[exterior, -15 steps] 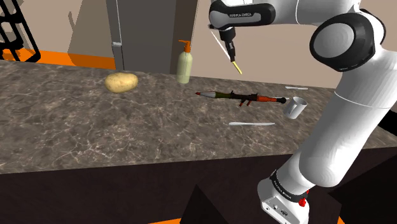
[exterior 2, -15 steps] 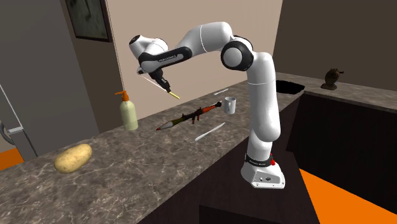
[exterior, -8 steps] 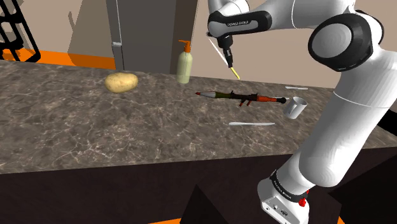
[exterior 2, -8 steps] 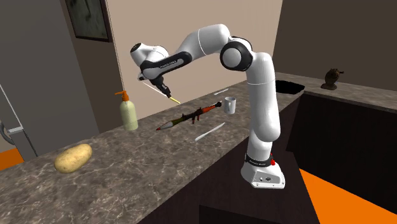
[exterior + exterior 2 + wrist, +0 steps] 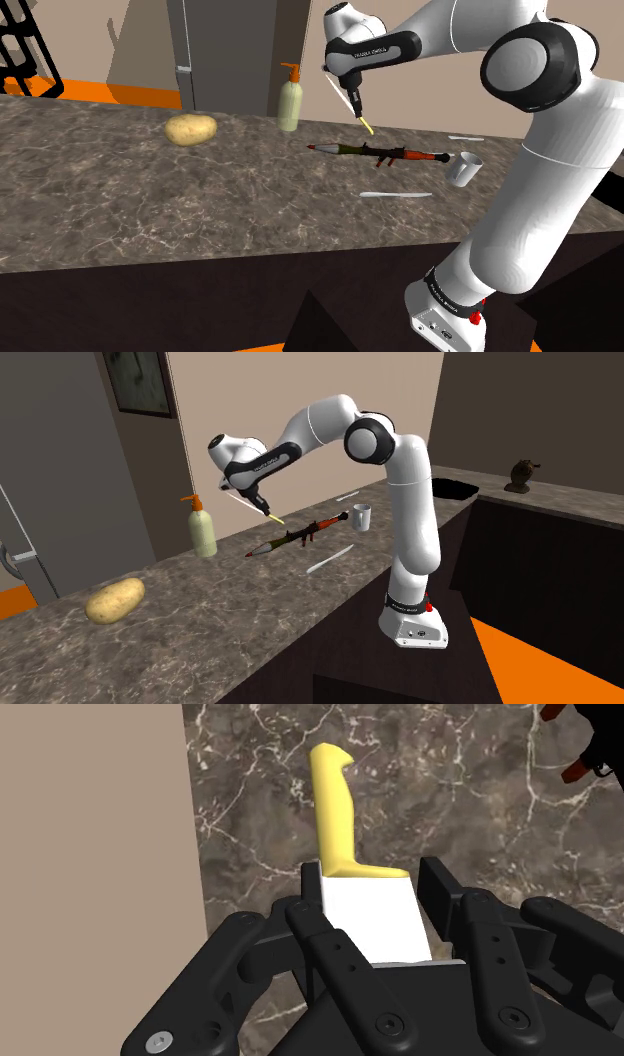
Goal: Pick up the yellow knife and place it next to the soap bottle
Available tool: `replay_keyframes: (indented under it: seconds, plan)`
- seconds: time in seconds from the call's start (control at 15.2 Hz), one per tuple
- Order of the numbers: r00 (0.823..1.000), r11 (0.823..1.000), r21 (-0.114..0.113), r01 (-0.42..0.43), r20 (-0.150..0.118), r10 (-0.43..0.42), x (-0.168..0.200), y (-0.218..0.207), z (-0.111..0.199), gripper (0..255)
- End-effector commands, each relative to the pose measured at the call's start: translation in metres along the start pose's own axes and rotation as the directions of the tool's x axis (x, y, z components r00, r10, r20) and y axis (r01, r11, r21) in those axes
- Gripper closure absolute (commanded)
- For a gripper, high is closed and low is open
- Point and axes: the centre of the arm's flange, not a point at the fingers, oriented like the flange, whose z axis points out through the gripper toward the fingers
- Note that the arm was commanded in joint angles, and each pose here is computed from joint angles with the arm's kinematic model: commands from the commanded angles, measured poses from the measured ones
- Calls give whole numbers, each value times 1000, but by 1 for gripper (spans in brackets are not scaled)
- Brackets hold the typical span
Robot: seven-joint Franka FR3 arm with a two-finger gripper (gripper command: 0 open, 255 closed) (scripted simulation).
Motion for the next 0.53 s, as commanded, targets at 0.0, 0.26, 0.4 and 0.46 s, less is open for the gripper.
replay_keyframes:
  seconds: [0.0,0.26,0.4,0.46]
  plan:
    - [1000,1000,0,0,0,0,6,-1,9,255]
    - [1000,1000,0,0,0,0,17,-4,27,255]
    - [1000,1000,0,0,0,0,22,-5,36,255]
    - [1000,1000,0,0,0,0,24,-6,40,255]
